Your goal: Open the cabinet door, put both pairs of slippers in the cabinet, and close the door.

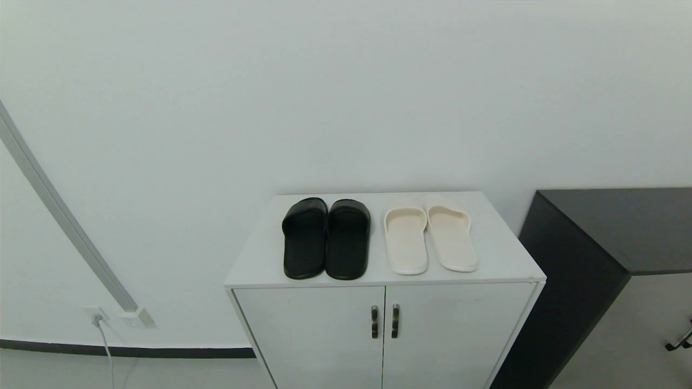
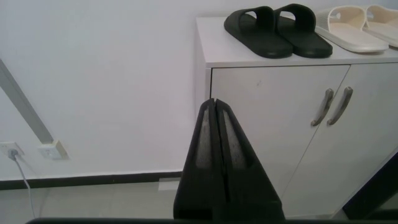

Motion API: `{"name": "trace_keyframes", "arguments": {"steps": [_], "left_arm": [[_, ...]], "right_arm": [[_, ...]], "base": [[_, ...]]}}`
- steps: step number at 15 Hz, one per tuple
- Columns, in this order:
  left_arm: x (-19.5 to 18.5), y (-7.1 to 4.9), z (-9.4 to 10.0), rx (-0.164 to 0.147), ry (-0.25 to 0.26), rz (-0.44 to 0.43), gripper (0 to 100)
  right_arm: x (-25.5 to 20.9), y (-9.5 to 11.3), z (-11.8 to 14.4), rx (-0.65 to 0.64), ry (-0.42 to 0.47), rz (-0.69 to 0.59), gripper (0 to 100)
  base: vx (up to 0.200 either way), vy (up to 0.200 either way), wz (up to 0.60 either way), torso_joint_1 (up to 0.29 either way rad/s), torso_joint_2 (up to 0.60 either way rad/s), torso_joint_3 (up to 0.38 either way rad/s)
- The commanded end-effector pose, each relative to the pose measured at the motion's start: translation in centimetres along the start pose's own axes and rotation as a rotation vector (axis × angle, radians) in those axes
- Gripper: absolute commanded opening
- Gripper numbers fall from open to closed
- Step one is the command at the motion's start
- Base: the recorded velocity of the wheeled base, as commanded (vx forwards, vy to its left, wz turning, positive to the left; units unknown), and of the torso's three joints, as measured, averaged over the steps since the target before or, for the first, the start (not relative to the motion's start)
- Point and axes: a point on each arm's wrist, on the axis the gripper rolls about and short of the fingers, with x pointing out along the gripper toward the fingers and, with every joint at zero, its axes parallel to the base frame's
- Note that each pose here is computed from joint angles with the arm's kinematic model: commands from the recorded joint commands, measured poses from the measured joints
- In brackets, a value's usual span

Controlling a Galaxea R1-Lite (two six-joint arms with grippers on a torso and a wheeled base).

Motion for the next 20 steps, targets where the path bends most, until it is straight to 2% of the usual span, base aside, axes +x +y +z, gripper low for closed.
{"name": "trace_keyframes", "arguments": {"steps": [1, 5, 7, 9, 10, 12, 14, 20], "left_arm": [[0.0, 0.0, 0.0, 0.0, 0.002, -0.001, 0], [0.0, 0.0, 0.0, 0.0, 0.001, 0.001, 0], [0.0, 0.0, 0.0, 0.002, 0.001, -0.001, 0], [0.0, 0.0, 0.0, 0.002, 0.001, -0.001, 0], [0.0, 0.0, 0.0, 0.002, 0.002, -0.001, 0], [0.0, 0.0, 0.0, 0.002, 0.001, -0.001, 0], [0.0, 0.0, 0.0, 0.003, 0.001, -0.001, 0], [0.0, 0.0, 0.0, 0.002, 0.001, -0.001, 0]], "right_arm": [[2.9, -0.5, 0.8, 0.03, 0.159, 0.031, 100], [7.3, -0.5, 3.1, 0.026, 0.199, 0.119, 100], [9.5, 0.6, 4.9, 0.067, 0.196, 0.159, 100], [11.1, 3.2, 6.7, 0.086, 0.197, 0.187, 100], [11.1, 3.3, 6.8, 0.085, 0.197, 0.187, 100], [13.6, 6.8, 8.8, 0.085, 0.196, 0.183, 100], [15.8, 8.6, 10.2, 0.1, 0.186, 0.166, 100], [22.7, 13.6, 11.2, 0.051, 0.163, -0.038, 100]], "base": [[0.0, 0.0, 0.0, 0.0, 0.0, 0.0], [0.0, 0.0, 0.0, 0.0, 0.0, 0.0], [0.0, 0.0, 0.0, 0.0, 0.0, 0.0], [0.0, 0.0, 0.0, 0.0, 0.0, 0.0], [0.0, 0.0, 0.0, 0.0, 0.0, 0.0], [0.0, 0.0, 0.0, 0.0, 0.0, 0.0], [0.0, 0.0, 0.0, 0.0, 0.0, 0.0], [0.0, 0.0, 0.0, 0.0, 0.0, 0.0]]}}
